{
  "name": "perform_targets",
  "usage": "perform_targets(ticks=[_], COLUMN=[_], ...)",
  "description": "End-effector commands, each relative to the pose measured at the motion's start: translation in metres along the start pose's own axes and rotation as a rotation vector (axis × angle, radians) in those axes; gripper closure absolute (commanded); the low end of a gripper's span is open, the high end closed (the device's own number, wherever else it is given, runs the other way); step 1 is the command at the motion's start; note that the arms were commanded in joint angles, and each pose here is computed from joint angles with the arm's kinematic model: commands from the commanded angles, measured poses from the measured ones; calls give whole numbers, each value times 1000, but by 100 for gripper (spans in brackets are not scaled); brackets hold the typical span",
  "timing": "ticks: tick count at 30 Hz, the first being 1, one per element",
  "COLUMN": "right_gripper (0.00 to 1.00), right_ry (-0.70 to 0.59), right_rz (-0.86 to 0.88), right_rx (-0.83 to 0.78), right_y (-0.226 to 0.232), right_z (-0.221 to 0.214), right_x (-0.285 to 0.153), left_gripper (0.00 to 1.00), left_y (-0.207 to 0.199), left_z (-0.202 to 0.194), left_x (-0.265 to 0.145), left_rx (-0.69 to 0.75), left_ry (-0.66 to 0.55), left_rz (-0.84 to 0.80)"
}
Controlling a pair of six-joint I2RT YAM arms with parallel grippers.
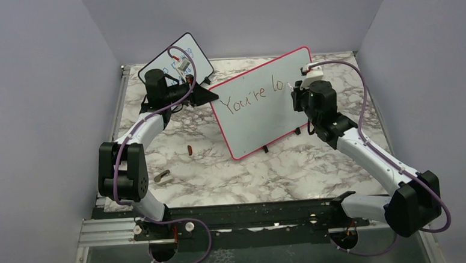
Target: Write a sentence on the whiteboard
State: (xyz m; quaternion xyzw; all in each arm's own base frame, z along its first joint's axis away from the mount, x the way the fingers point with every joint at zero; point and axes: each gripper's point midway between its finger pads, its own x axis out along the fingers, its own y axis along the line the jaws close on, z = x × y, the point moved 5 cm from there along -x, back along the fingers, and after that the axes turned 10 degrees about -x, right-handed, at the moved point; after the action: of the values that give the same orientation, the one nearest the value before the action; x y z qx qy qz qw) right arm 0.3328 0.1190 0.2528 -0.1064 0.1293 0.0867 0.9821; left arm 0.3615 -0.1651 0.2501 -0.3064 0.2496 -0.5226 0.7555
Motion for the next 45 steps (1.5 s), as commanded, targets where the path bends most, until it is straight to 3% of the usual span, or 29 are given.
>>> perform_targets(ticks=[1, 18, 45], right_gripper=[99, 100, 99], right_ry=[-67, -86, 66], right_rz=[10, 36, -31], right_rx=[5, 6, 13], right_y=[-2, 4, -2], right_z=[23, 29, -21], right_x=[2, 13, 2], left_gripper=[100, 100, 100], left_y=[4, 6, 7], left_z=[-9, -10, -10], left_x=[3, 3, 3], left_rx=[-33, -41, -44], left_ry=[46, 49, 48], left_rz=[-19, -17, -14])
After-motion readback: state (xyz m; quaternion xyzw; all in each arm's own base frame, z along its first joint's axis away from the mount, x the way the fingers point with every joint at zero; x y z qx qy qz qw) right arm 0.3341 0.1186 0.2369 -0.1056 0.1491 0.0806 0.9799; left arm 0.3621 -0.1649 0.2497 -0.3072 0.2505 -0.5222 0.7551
